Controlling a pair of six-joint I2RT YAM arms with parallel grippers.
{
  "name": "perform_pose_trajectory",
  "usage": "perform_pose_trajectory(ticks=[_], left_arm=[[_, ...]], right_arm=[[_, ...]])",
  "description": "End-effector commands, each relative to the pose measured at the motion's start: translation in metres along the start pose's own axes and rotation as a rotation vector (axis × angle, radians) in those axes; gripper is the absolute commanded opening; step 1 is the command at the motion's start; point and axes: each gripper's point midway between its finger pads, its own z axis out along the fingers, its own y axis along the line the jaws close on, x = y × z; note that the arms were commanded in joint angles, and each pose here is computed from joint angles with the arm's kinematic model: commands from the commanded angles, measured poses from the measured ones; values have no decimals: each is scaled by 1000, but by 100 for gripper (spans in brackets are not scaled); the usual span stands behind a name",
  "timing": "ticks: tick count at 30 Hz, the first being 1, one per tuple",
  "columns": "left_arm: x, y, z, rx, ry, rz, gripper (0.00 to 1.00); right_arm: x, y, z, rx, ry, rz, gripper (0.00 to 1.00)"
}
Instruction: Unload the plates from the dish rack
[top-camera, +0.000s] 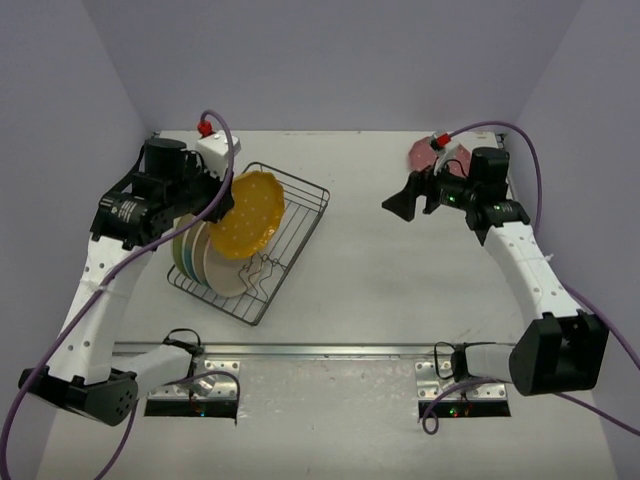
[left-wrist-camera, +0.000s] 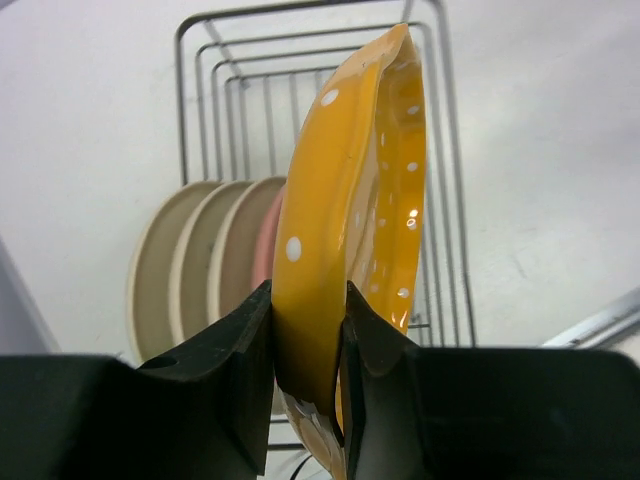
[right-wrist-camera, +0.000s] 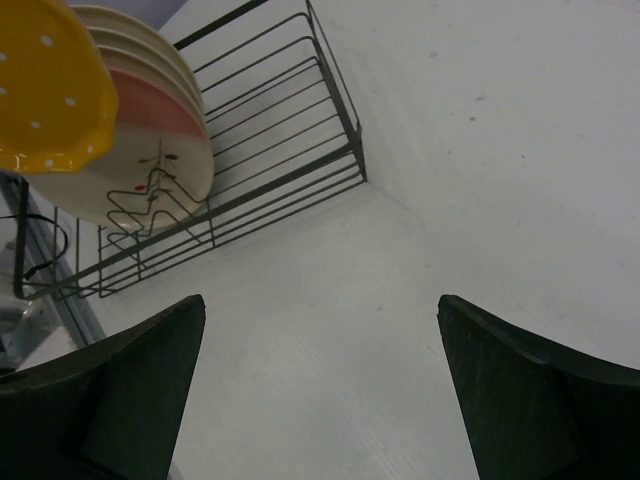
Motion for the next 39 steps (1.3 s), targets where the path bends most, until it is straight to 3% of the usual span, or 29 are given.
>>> perform_pose_trajectory(ticks=[1,7,16,18,20,22,23,24,25,27,29,31,35,39], left_arm=[[-40,-52,-31,277,-210,63,0],[-34,-92,-36,520,-229,78,0],[-36,-103,-38,601,-241,54,0],[-36,-105,-37,613,-249,56,0],[-36,-106,-37,620,-254,55,0],[-35,-106,-35,622,-254,52,0],[-34,-105,-32,618,-251,49,0],[-32,-104,-30,610,-247,47,0],[-32,-103,-28,602,-247,46,0],[-31,-98,-22,574,-240,29,0],[-28,-92,-15,537,-222,14,14],[-27,-86,-8,502,-201,-6,46],[-35,-62,1,350,-215,-44,97],[-58,-34,-2,188,-279,-59,100]], right_arm=[[-45,52,-2,-167,-94,-94,99],[-43,128,25,-352,-35,-125,99],[-22,184,55,-511,64,-89,99],[-12,189,62,-531,96,-68,95],[-6,190,67,-548,120,-41,86],[-2,193,68,-577,135,-17,69],[-1,196,67,-598,141,-1,46],[0,199,66,-620,148,17,16],[1,201,64,-639,157,29,3],[5,200,64,-638,176,61,0],[6,192,64,-615,177,88,0],[5,176,65,-580,176,148,0],[-11,111,67,-468,105,344,0],[-22,9,58,-270,10,564,0]])
